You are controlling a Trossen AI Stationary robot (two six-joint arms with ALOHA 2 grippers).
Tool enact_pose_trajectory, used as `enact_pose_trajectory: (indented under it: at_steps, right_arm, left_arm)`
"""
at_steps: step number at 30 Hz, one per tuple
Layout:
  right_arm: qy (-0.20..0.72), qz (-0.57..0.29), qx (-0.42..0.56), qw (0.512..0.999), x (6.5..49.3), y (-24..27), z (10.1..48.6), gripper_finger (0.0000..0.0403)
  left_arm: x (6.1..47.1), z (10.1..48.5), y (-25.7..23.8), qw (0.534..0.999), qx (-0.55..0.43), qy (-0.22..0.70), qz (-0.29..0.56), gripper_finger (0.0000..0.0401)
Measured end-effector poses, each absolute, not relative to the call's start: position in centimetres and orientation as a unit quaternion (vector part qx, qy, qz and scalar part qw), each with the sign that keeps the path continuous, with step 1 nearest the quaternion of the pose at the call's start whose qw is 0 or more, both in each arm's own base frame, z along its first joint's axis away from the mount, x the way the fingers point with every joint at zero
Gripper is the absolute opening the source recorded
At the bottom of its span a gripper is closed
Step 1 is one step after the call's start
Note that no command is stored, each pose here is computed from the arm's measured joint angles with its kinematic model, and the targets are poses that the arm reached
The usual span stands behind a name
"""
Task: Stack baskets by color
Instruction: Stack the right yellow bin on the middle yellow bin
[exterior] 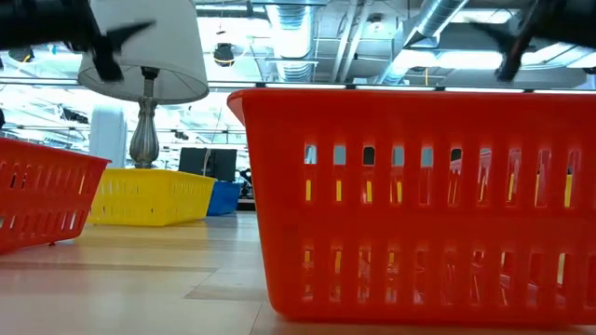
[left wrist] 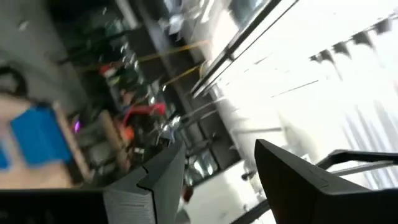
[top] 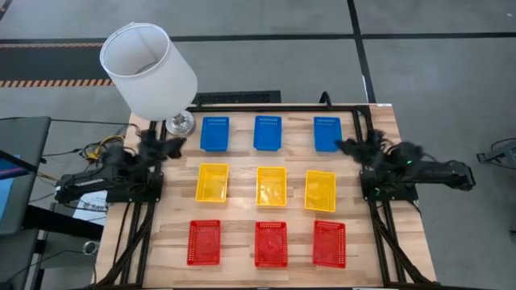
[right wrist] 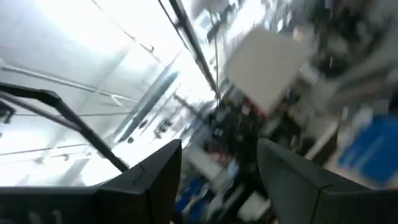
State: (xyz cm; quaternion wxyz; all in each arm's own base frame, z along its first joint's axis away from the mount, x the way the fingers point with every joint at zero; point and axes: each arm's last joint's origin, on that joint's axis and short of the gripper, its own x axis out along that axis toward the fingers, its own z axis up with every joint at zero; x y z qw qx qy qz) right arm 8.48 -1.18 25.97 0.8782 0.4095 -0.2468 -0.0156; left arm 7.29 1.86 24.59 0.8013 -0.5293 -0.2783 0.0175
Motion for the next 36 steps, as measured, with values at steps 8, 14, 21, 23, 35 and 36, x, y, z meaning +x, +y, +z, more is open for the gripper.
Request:
enact_pose_trajectory:
  at_steps: [8,14,21,23,35,36]
  right_arm:
    - [-0.054,-0.133,0.364,0.92,7.9,-1.5,34.4,0.0233]
    - [0.236,-0.276,0.441,0.821,9.2,-1.6,35.7,0.0233]
    - [0.433,-0.36,0.506,0.653,12.9,-0.3,31.9,0.0233]
    - [0.469,-0.368,0.503,0.625,14.3,0.6,30.3,0.0233]
    - [0.504,-0.411,0.504,0.569,17.1,5.0,21.8,0.0233]
    - [0.501,-0.416,0.506,0.565,17.0,5.0,21.1,0.0233]
  left_arm:
    - [6.5,31.2,1.5,0.824,-0.527,-0.206,0.035,0.0185]
    - [6.9,34.9,1.1,0.837,-0.543,-0.063,0.02,0.0185]
    - [6.8,35.7,1.0,0.837,-0.54,0.038,0.083,0.0185]
    - [6.7,35.3,1.1,0.835,-0.538,0.052,0.107,0.0185]
    - [6.5,34.6,1.3,0.828,-0.534,0.061,0.162,0.0185]
    - [6.5,34.6,1.3,0.828,-0.534,0.061,0.162,0.0185]
